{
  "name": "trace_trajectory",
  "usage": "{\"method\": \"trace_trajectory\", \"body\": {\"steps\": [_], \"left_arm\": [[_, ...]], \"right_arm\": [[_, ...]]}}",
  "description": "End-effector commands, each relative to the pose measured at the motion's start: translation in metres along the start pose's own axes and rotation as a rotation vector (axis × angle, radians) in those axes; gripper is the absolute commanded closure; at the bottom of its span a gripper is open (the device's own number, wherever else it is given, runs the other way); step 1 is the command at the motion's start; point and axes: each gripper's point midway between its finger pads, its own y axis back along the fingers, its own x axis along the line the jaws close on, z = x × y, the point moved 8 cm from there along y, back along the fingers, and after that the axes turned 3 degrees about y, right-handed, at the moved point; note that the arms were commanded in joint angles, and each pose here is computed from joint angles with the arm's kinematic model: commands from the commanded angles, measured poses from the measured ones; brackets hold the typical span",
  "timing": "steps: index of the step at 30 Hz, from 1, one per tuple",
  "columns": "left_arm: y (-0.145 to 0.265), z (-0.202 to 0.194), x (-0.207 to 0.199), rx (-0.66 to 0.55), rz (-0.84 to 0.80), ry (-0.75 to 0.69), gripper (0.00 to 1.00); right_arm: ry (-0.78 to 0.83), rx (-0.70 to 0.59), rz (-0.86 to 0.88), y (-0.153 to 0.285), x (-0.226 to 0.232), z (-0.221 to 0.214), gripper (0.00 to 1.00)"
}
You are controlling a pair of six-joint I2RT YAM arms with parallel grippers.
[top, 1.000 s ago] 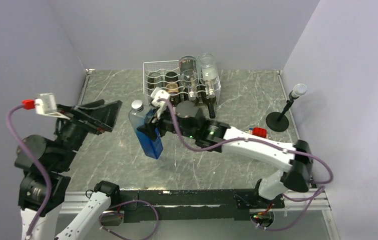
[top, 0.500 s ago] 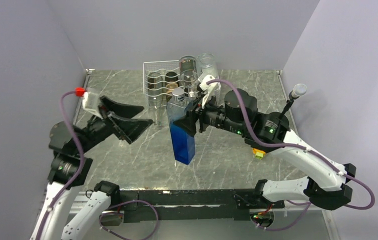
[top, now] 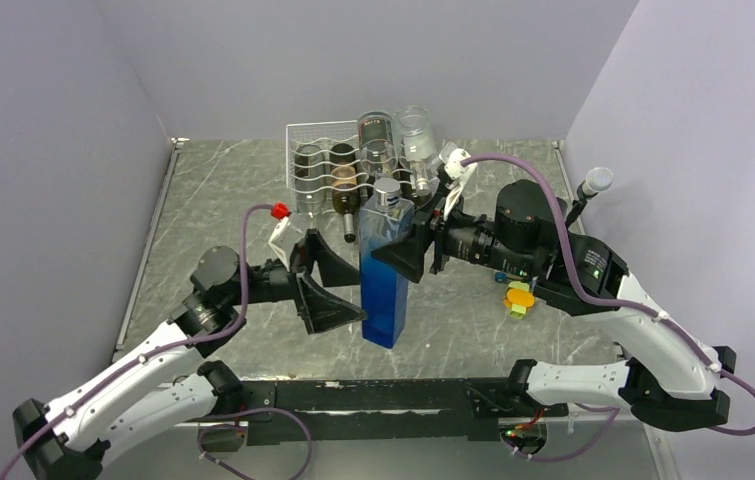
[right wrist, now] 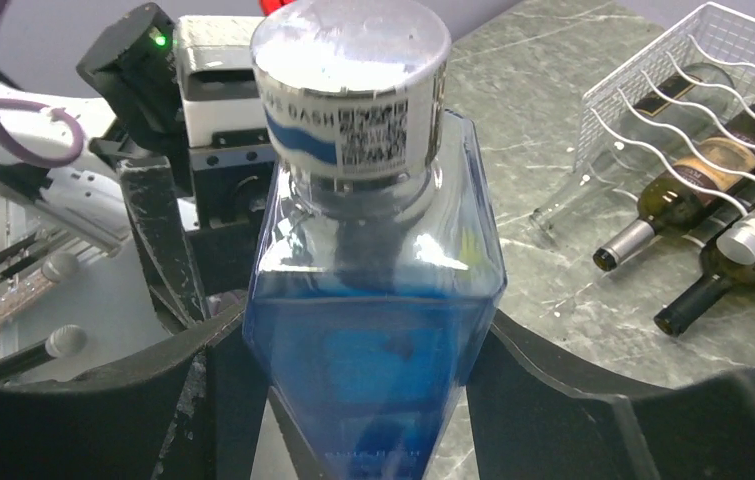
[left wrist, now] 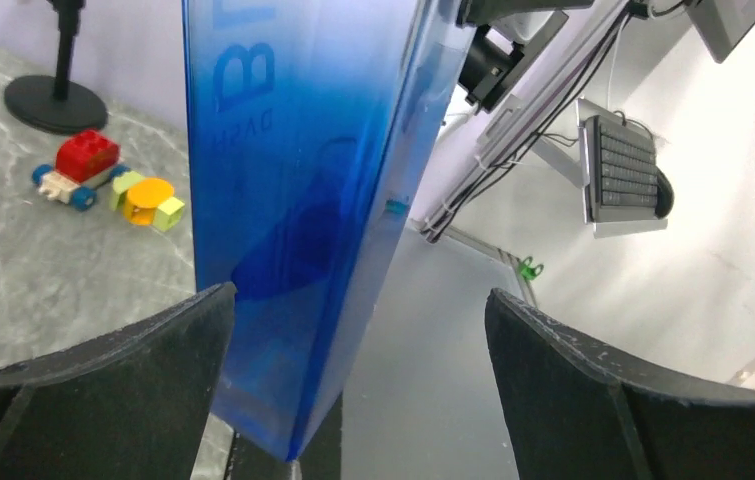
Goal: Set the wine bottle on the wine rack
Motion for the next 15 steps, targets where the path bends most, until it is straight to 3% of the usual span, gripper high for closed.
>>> {"method": "trace_trajectory", "body": {"steps": [1, 8, 15], "left_arm": [[-0.024, -0.008, -0.006, -0.025, -0.085, -0.113, 0.01], [-0.048, -0.020, 0.004, 0.035, -0.085, -0.147, 0.01], [-0.047, -0.022, 0.008, -0.038, -0.074, -0.178, 0.01]], "right_arm": [[-0.014, -0.307, 0.144, 0.025, 0.022, 0.056, 1.00], [-0.019, -0.323, 0.253, 0.036, 0.033, 0.057, 1.00], [-0.026, -0.356, 0.328, 0.049, 0.041, 0.059, 1.00]]}}
